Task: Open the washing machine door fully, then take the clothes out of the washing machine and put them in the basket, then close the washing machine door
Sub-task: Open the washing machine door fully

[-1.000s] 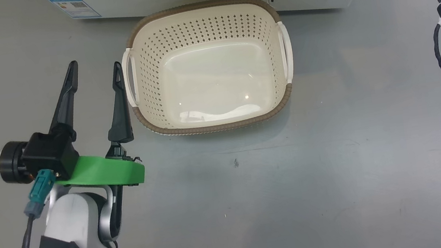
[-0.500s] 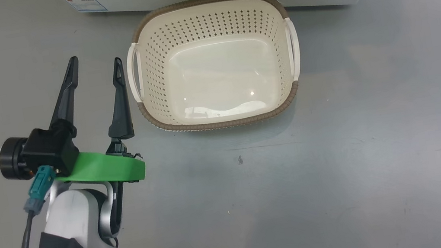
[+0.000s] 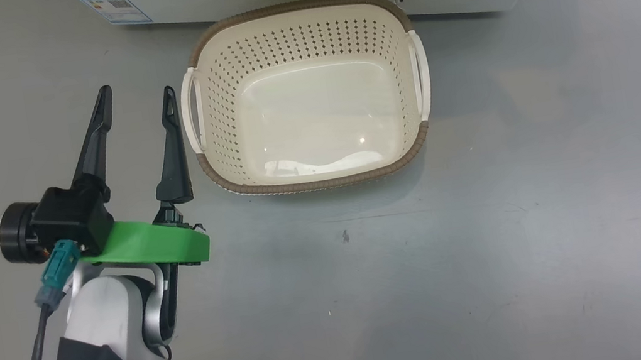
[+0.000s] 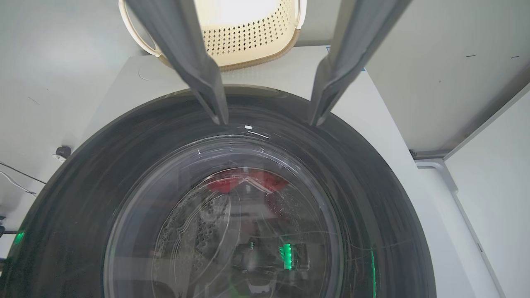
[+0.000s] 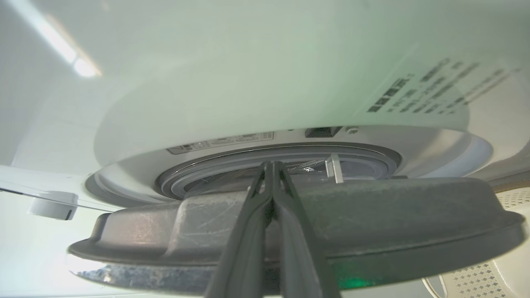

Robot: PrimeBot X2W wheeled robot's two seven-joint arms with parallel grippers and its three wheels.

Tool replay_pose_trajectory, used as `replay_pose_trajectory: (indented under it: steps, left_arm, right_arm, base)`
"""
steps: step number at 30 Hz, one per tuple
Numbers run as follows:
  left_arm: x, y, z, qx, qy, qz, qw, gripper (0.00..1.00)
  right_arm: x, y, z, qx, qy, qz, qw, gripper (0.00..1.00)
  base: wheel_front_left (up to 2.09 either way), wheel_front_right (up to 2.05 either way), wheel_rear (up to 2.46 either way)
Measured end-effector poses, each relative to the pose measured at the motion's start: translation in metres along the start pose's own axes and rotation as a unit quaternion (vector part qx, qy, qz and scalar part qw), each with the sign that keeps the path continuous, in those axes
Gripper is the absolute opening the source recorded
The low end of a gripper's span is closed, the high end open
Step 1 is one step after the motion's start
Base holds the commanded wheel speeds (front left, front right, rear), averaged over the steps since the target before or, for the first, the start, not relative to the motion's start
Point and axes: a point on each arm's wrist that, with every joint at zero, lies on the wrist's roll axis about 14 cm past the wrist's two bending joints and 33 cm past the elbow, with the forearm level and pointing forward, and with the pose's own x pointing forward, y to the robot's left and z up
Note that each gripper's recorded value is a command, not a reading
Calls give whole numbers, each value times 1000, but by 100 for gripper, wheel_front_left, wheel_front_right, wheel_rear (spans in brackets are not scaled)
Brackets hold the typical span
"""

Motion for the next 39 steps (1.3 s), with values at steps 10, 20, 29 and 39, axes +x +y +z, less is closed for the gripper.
replay_pose_trajectory:
  steps: [10, 20, 29, 39]
  left_arm:
    - [-1, -6, 3, -3, -2, -7, 1000, 100]
    - [-3, -11, 14, -4, -12, -12, 1000, 100]
    - [-8, -15, 23, -2, -21, -16, 1000, 100]
    - [-23, -15, 23, -5, -15, -13, 1000, 100]
  right_arm:
    - [-9, 3, -9, 7, 26, 3, 1000, 0]
    - [-23, 4, -30, 23, 59, 3, 998, 0]
    - [-37, 5, -50, 25, 90, -1, 996, 0]
    - [-53, 8, -75, 30, 123, -3, 992, 0]
  base:
    - [0, 0, 0]
    - [0, 0, 0]
    - [0, 0, 0]
    - [0, 0, 0]
